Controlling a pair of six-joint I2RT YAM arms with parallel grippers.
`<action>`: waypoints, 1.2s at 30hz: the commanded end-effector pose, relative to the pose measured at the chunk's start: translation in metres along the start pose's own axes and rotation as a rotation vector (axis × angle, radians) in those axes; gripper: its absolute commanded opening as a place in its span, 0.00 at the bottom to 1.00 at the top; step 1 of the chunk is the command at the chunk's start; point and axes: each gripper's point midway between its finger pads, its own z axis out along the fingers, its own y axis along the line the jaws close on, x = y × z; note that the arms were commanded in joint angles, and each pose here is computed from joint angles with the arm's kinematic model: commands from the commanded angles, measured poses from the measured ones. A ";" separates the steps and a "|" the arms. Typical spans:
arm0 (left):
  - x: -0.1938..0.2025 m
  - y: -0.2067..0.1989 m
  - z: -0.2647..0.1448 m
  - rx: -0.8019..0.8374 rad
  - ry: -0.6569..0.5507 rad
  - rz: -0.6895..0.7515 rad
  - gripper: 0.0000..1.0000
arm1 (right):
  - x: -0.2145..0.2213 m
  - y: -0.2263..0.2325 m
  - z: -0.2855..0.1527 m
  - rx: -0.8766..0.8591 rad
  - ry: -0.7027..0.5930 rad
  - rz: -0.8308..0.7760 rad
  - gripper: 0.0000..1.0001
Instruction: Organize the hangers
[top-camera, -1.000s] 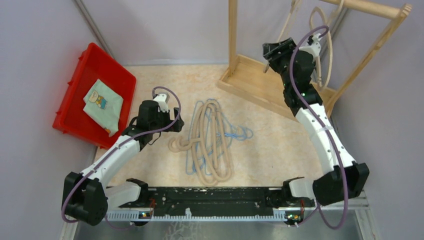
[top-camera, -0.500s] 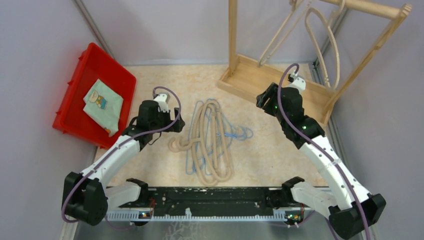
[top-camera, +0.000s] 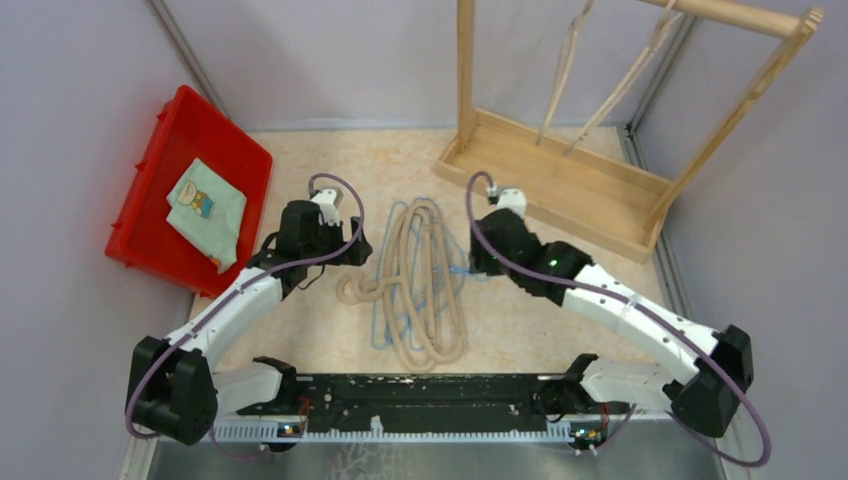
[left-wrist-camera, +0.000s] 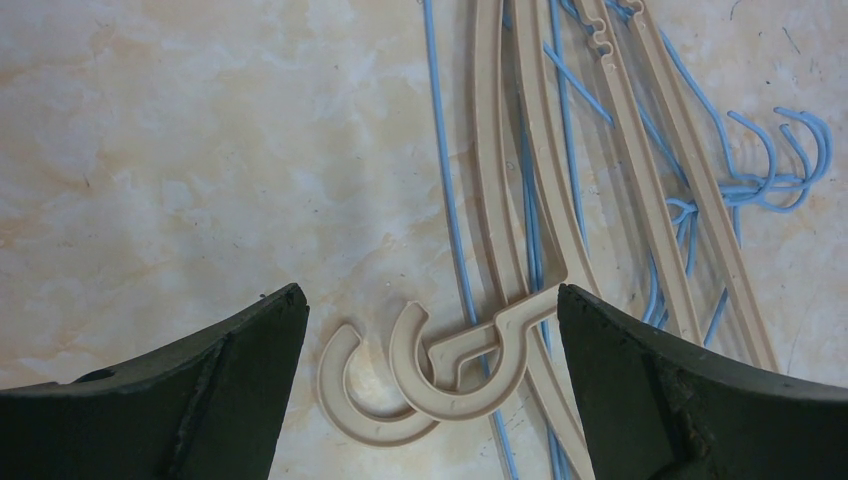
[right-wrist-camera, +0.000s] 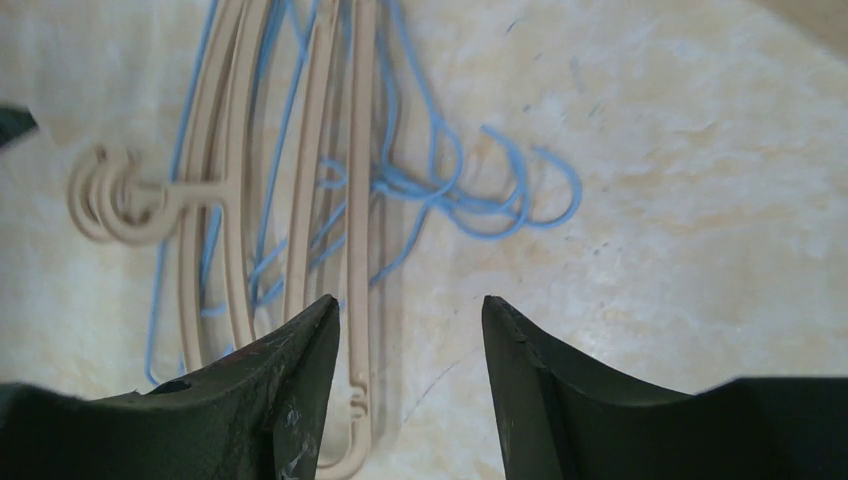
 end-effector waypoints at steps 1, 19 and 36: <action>0.000 -0.006 0.003 0.026 -0.008 -0.026 1.00 | 0.047 0.033 0.014 -0.065 0.108 -0.127 0.55; 0.017 0.027 0.005 -0.063 0.040 -0.203 1.00 | 0.120 0.143 0.049 -0.375 0.307 -0.370 0.49; 0.010 0.071 0.005 -0.114 0.042 -0.381 1.00 | 0.172 0.151 0.078 -0.397 0.452 -0.444 0.46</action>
